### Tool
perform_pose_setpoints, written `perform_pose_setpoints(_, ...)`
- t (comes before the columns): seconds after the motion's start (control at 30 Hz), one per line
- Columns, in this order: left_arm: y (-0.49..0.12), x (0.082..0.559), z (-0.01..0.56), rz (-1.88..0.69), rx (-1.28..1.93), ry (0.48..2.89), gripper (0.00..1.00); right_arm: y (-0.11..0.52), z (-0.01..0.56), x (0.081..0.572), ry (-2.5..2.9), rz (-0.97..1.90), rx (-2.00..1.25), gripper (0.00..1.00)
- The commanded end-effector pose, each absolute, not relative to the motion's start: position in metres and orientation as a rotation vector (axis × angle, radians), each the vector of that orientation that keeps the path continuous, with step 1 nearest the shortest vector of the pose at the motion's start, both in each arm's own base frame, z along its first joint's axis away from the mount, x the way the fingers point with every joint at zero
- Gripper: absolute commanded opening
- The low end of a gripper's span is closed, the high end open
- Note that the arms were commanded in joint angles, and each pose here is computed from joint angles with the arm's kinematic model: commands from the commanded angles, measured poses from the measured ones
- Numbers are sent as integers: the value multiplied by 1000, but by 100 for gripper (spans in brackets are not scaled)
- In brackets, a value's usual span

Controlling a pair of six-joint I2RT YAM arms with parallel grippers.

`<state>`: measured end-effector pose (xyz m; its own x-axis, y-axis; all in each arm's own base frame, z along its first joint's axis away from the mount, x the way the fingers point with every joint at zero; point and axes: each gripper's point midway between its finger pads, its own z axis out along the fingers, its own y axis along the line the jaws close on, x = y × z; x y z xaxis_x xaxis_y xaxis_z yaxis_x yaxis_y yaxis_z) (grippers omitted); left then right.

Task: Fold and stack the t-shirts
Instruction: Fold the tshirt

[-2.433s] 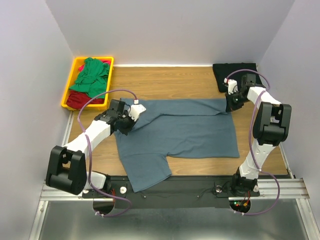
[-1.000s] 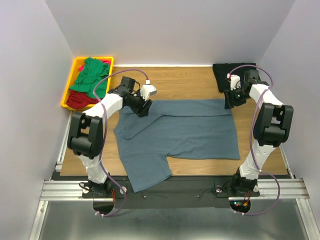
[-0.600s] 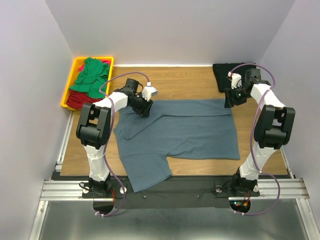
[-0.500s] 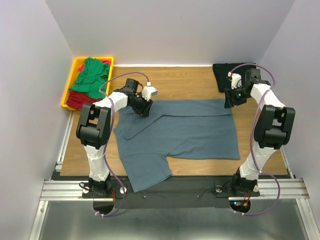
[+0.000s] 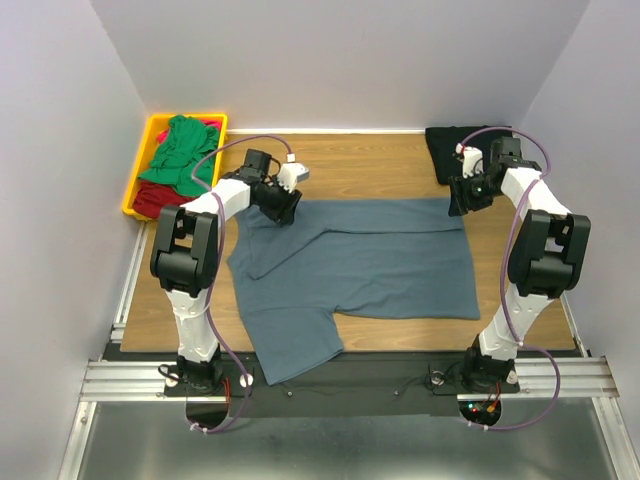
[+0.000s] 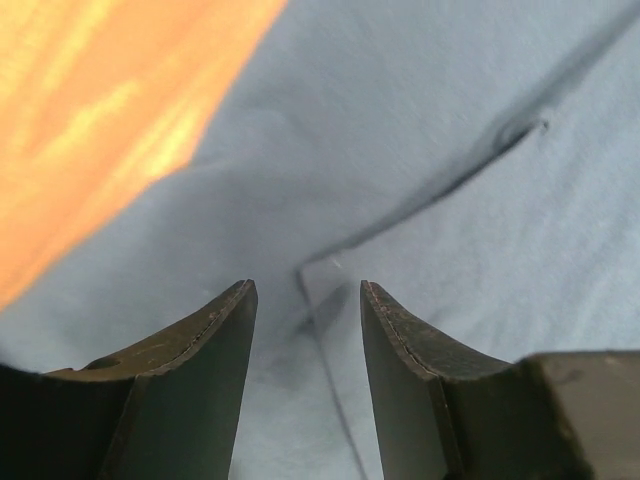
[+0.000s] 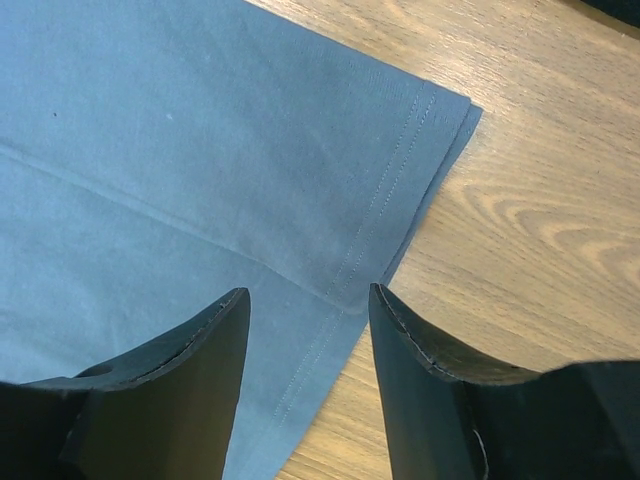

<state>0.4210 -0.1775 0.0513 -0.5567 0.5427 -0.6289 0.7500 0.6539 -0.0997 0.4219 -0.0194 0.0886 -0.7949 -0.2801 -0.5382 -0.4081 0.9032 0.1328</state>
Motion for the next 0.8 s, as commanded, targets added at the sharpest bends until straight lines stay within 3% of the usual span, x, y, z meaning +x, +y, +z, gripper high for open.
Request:
perform_pose_setpoints(0.0, -184, 433, 67, -501, 1003, 2262, 57, -21, 111, 428, 2490, 326, -489, 57)
perform_pose_setpoints(0.53, -201, 398, 46, -618, 1082, 2305, 48, -22, 107, 430, 2498, 315, -501, 56)
perform_pose_setpoints(0.77, -196, 411, 58, -547, 1064, 2281, 55, -22, 107, 430, 2497, 326, -497, 55)
